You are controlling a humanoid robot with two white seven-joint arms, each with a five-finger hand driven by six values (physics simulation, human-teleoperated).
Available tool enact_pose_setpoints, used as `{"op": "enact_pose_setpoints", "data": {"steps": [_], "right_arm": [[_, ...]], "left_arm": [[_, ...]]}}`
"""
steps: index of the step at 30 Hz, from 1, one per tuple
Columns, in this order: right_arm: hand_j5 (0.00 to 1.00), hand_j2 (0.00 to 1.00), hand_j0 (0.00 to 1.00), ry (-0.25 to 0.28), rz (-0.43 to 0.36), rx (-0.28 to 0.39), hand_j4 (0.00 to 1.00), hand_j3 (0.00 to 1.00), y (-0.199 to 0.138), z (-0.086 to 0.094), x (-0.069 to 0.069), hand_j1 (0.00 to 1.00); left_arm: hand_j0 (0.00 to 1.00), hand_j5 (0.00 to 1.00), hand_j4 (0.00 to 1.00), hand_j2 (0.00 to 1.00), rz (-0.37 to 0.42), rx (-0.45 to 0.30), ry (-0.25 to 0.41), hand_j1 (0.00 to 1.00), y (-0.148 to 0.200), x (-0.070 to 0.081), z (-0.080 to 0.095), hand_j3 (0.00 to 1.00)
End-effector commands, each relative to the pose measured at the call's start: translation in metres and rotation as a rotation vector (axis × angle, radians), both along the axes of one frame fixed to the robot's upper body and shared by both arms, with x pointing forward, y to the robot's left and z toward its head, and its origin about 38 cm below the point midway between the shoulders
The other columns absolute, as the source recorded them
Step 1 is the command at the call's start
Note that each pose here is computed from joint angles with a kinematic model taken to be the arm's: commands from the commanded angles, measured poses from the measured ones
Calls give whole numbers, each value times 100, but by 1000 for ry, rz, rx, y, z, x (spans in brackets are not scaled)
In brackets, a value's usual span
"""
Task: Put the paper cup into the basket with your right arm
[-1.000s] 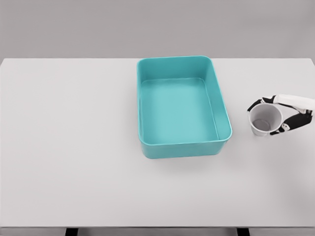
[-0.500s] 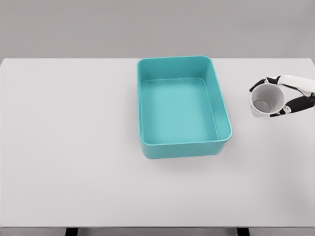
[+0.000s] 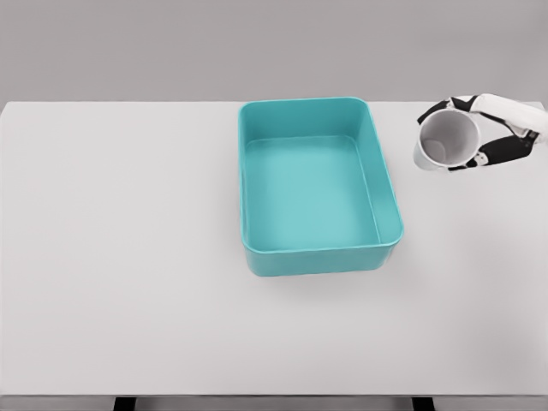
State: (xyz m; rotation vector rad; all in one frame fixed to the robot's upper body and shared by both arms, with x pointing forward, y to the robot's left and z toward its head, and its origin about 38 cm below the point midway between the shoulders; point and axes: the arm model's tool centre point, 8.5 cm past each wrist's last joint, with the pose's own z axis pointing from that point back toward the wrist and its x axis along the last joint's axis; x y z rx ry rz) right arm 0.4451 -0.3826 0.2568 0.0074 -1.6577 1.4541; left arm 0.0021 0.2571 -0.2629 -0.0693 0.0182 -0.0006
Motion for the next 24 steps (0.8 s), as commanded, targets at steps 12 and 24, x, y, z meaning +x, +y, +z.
{"op": "enact_pose_setpoints", "data": {"steps": [12,24], "right_arm": [[73,73,73,-86,91,-28,73,73,58,1,20,73],[96,96,96,-161,115,-20,96,96,89,18,34,96]], "left_arm": [[100,100,100,100,0,0,1,100,0,0,0,100],[100,100,100,100,0,0,1,100,0,0,0,100]]}}
